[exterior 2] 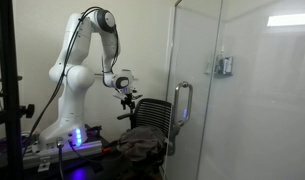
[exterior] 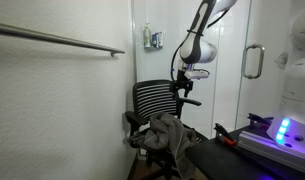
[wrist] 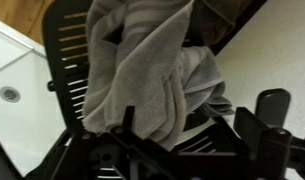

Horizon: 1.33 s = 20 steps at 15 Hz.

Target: Open the door then pick the towel and drop in on the floor

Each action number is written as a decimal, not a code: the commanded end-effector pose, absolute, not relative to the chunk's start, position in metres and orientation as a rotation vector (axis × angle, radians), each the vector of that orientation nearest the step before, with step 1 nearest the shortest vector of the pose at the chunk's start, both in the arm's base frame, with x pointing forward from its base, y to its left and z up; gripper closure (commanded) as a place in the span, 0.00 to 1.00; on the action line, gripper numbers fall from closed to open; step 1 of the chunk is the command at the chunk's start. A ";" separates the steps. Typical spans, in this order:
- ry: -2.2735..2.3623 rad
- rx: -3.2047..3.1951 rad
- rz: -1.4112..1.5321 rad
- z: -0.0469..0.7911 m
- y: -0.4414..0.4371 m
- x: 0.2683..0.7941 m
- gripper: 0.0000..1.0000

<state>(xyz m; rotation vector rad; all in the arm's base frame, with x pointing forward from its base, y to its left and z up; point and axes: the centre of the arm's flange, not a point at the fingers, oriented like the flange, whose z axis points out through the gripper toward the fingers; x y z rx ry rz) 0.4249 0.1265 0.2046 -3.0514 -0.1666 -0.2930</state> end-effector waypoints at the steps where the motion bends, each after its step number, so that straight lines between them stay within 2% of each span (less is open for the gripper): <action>1: -0.262 -2.891 -0.186 0.174 0.131 0.475 0.00; 2: -0.282 -2.868 -0.123 0.178 0.139 0.480 0.00; 3: -0.244 -2.930 -0.221 0.200 0.177 0.448 0.00; 6: -0.272 -2.917 -0.190 0.196 0.174 0.469 0.00; 16: 0.044 -3.132 0.207 0.068 0.176 0.497 0.00; 20: 0.257 -3.141 0.168 0.036 0.166 0.511 0.00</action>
